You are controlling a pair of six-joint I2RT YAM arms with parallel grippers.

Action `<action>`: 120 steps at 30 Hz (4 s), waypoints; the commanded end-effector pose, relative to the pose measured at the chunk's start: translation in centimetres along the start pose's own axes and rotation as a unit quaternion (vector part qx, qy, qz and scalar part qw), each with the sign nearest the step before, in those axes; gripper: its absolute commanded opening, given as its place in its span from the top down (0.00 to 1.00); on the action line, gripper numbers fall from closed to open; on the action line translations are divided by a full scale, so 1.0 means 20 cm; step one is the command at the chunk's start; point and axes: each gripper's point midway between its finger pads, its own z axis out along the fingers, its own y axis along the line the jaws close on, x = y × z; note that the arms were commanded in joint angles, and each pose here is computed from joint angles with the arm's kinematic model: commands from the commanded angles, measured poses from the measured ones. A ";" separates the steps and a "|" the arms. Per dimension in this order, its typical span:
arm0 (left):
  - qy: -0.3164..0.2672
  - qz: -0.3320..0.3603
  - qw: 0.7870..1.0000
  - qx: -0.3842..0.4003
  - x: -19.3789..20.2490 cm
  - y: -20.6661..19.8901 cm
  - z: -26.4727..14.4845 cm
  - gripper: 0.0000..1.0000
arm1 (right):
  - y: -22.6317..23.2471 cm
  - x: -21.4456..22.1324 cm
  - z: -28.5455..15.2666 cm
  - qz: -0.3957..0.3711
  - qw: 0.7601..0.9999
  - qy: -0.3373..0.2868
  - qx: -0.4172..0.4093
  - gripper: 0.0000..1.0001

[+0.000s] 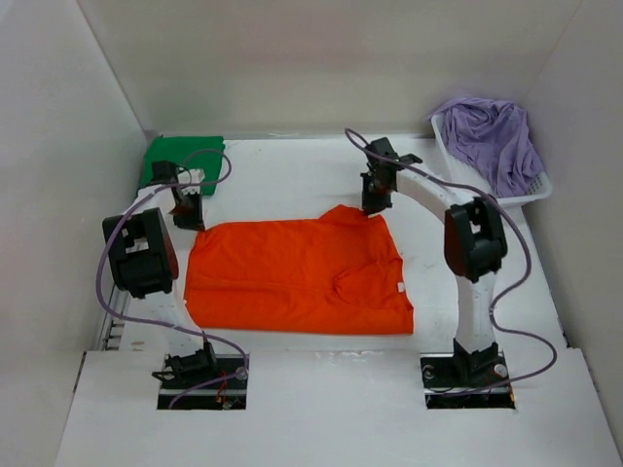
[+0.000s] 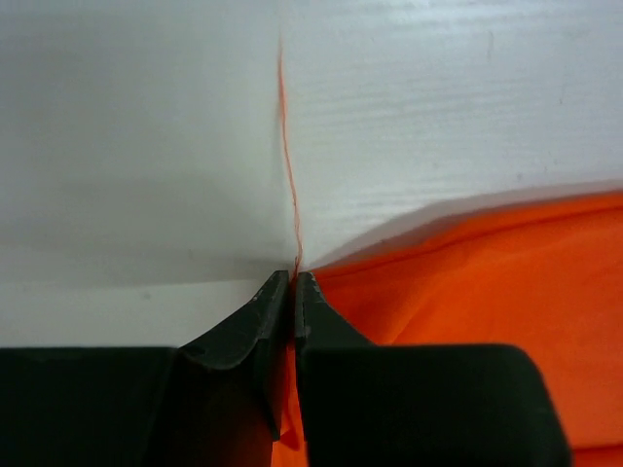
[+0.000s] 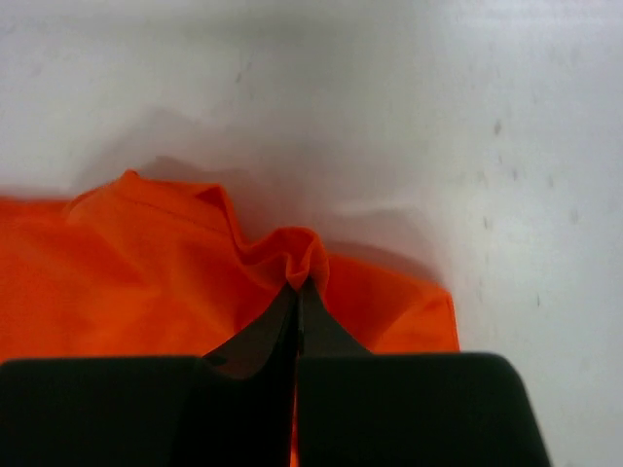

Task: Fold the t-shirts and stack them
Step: Grap the side of the flattened tshirt furthest away from the robot with both arms, then fold the other side of the tshirt into a rectangle

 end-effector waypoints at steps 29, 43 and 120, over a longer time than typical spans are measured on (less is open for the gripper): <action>-0.117 0.278 0.950 -0.079 0.26 -0.07 -0.48 0.96 | -0.08 0.87 -0.50 0.086 0.993 -0.061 -0.056 1.00; -0.207 0.301 0.923 -0.124 -0.19 -0.13 -0.46 0.95 | -0.12 0.42 -0.54 0.107 0.983 -0.142 -0.052 1.00; 0.025 0.466 0.884 -0.019 0.68 -0.20 -0.42 0.63 | 0.46 1.23 -0.27 -0.027 0.987 0.049 -0.153 0.93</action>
